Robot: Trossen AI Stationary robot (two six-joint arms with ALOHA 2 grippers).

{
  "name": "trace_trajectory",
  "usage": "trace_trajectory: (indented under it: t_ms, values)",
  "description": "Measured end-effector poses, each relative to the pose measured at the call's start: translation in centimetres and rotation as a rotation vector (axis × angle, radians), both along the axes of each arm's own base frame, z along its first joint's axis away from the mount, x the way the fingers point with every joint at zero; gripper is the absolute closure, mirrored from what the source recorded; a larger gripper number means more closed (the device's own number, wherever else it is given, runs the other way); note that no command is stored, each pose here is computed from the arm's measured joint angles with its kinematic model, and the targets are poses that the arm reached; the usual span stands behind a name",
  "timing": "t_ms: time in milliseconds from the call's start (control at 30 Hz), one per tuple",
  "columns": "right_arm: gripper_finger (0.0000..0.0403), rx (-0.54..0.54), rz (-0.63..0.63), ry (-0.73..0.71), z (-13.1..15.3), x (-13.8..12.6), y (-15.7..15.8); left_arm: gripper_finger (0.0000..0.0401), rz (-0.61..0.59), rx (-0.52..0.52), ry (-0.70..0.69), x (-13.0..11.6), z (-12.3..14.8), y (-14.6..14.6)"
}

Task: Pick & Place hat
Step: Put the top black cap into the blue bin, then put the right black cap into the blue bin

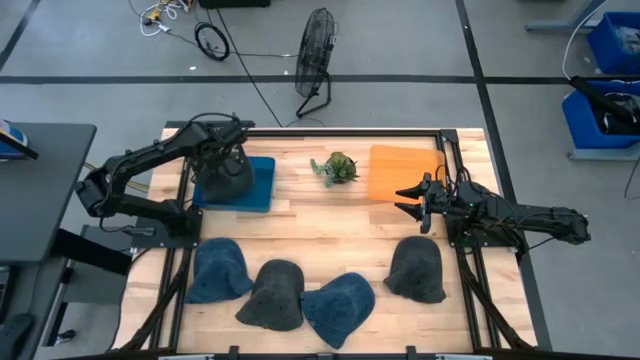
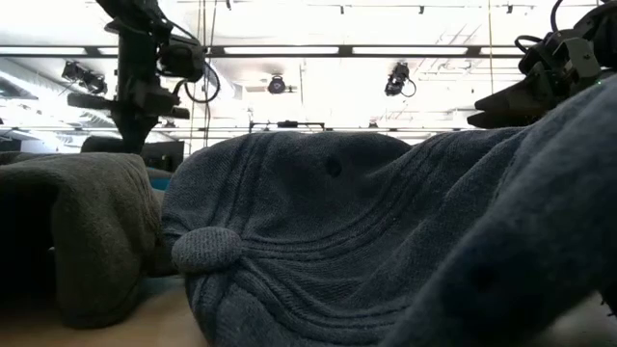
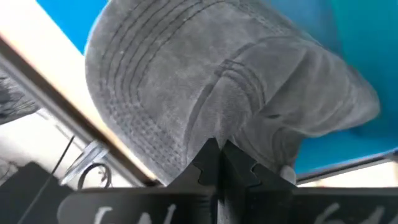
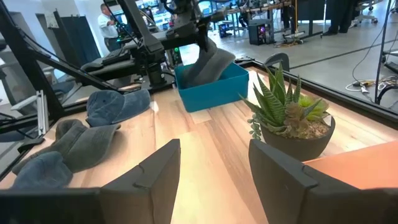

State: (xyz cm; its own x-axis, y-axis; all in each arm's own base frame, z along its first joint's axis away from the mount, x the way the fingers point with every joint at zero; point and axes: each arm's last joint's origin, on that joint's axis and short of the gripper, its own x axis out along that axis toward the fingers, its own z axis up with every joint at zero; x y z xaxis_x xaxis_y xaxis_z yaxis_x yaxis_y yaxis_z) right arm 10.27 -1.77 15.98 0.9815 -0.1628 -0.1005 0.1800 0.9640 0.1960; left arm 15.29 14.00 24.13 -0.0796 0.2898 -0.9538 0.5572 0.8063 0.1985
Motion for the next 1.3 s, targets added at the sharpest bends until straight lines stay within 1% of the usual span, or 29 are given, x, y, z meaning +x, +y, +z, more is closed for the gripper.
trace_trajectory:
  t_ms: [100,233,367,533,700,767,933,1033,1067,1167,1300]
  values:
    - [0.0206,0.000,0.000,0.000,0.0,0.0,0.0,0.0389,0.002,0.011,-0.028,0.1,-1.0,0.1]
    - [0.0206,0.000,0.000,0.000,0.0,0.0,0.0,0.0365,0.036,0.050,-0.095,0.5,-1.8,0.4]
    - [0.0206,0.000,0.000,0.000,0.0,0.0,0.0,0.0344,0.066,0.055,-0.138,0.8,-1.9,0.5]
    - [0.0206,0.000,0.000,0.000,0.0,0.0,0.0,0.0315,0.150,0.062,-0.172,0.8,-1.9,0.6]
    - [0.0206,0.000,0.000,0.000,0.0,0.0,0.0,0.0278,0.163,0.075,-0.172,0.8,-1.9,0.6]
    - [0.0206,0.000,0.000,0.000,0.0,0.0,0.0,0.0262,0.198,0.092,-0.177,0.8,-1.9,0.7]
    - [0.0206,-0.001,0.003,-0.007,0.1,0.0,0.0,0.0226,0.336,0.171,-0.218,1.1,-1.7,0.8]
    - [0.0206,-0.002,0.004,-0.012,0.3,0.0,0.0,0.0214,0.339,0.231,-0.192,1.3,-1.6,0.5]
    - [0.0206,-0.003,0.009,-0.019,0.6,0.0,0.0,0.0212,0.330,0.237,-0.190,1.4,-1.6,0.4]
    - [0.0206,-0.008,0.013,-0.034,2.0,-0.2,0.1,0.0213,0.330,0.230,-0.250,2.2,-0.6,0.1]
    - [0.0206,-0.005,0.047,-0.032,4.3,-0.6,0.2,0.0220,0.364,0.206,-0.426,3.6,2.7,0.0]
